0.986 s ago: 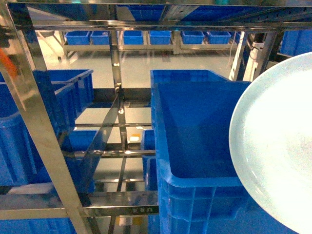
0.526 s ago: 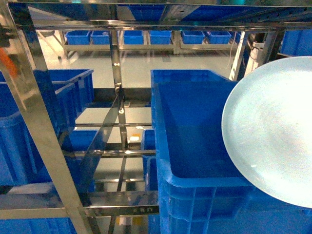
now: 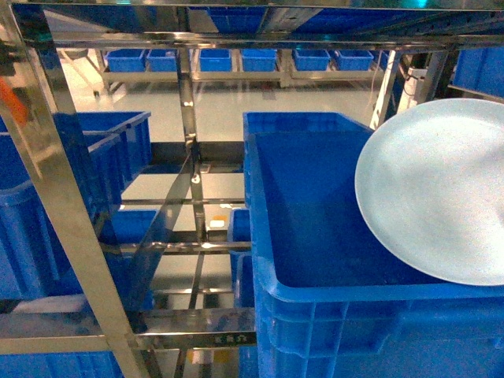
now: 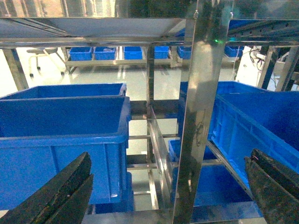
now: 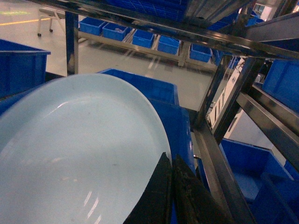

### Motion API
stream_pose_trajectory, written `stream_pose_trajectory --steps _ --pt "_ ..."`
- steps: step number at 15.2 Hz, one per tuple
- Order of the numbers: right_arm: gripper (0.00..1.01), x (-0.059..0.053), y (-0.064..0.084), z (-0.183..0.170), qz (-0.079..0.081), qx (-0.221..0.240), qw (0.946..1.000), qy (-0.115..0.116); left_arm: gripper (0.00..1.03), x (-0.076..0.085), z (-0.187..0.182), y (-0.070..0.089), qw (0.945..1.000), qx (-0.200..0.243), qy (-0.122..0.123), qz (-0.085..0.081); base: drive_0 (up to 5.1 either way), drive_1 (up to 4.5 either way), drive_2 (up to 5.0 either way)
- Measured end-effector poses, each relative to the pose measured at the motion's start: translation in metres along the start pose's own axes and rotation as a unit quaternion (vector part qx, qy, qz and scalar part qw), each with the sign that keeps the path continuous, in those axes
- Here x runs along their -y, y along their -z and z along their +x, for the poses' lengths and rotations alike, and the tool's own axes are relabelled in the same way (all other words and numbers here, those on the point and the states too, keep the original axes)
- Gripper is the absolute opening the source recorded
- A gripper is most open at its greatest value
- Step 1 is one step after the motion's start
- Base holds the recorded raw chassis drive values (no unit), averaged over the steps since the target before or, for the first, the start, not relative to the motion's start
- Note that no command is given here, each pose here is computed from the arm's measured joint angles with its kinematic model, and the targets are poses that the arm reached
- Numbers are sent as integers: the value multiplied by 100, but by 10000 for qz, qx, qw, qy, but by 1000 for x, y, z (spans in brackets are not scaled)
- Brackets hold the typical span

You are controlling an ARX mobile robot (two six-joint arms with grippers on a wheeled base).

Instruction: Place blue tray on left shelf second layer neatly

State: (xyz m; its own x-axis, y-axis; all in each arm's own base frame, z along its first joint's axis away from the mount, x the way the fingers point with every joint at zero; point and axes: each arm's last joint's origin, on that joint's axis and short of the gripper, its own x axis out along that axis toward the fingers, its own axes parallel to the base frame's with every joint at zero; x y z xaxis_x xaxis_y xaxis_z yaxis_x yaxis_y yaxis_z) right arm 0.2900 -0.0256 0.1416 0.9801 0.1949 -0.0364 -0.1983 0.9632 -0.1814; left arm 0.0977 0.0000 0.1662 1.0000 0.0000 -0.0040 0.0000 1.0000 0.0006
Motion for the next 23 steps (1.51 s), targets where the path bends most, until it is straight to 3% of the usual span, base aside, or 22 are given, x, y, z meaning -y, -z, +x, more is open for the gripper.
stream_pose_trajectory --steps 1,6,11,16,17,19,20,22,23 --pt "2 2 1 9 -66 28 10000 0 98 0 0 0 10000 -2 0 0 0 0 0" --pt "2 4 33 47 -211 -287 9993 -134 98 0 0 0 10000 0 -2 0 0 0 0" --pt "2 10 55 78 -288 -458 9984 -186 98 0 0 0 10000 0 0 0 0 0 0" --pt "2 9 59 82 -279 -518 9979 -272 98 0 0 0 10000 0 0 0 0 0 0" --pt "5 9 59 82 -286 -502 9980 -270 98 0 0 0 10000 -2 0 0 0 0 0" --pt "30 9 58 82 -289 -496 9980 -267 98 0 0 0 10000 -2 0 0 0 0 0" --pt "30 9 59 82 -284 -498 9980 -265 98 0 0 0 10000 0 0 0 0 0 0" --pt "5 9 59 82 -285 -498 9980 -265 98 0 0 0 10000 0 0 0 0 0 0" --pt "10 9 59 82 -299 -496 9980 -263 98 0 0 0 10000 0 -2 0 0 0 0"
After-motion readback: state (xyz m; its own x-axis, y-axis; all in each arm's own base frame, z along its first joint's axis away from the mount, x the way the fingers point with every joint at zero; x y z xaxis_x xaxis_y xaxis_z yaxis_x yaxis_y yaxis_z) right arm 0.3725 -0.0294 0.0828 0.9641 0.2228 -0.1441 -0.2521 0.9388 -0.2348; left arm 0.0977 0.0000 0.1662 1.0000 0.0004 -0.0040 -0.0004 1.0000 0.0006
